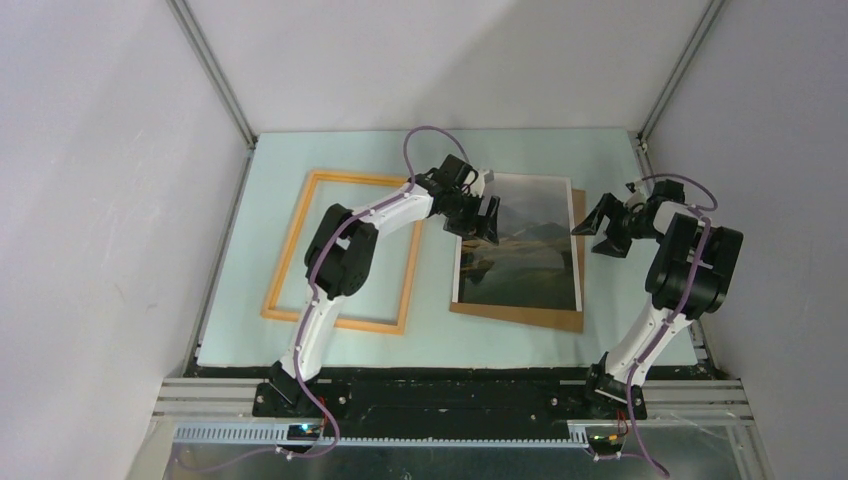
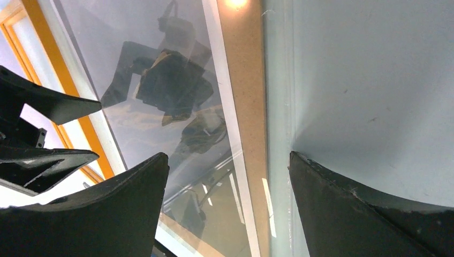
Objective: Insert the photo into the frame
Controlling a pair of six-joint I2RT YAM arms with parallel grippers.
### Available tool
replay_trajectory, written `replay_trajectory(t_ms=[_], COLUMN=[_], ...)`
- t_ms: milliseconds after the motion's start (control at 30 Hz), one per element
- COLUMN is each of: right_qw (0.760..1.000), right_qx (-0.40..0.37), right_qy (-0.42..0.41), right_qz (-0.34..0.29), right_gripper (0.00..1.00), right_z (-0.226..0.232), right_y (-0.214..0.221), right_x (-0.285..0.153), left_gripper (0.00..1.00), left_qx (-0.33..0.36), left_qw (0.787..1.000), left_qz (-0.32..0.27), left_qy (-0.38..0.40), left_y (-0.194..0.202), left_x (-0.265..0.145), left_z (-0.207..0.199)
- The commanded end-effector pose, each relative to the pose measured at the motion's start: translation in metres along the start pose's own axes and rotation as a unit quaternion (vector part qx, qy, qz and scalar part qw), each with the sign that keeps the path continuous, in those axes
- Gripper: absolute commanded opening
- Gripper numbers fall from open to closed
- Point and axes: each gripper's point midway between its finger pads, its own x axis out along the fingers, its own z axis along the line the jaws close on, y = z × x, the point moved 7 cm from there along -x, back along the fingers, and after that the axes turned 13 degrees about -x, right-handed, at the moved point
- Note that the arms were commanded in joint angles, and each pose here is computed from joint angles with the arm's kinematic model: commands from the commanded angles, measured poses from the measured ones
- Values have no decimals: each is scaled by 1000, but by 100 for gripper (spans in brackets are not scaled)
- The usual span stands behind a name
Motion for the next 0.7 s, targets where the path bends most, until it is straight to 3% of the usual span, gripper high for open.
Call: replay_trajectory(t_ms=[0, 333, 667], right_qw=[996, 988, 970], right_qx=[22, 28, -39], right_qy=[-75, -153, -241], right_qz=[34, 20, -4], right_gripper=[86, 84, 81], right_z=[9, 14, 35], right_y=[20, 21, 21], right_x=[15, 5, -13], left_gripper=[96, 95, 95], left_qx=[36, 39, 41], left_qw=[995, 995, 995], left_qz=[39, 44, 45], left_qy=[85, 86, 82], left_y=[20, 23, 24], left_x=[13, 19, 21], left_z=[-39, -39, -37])
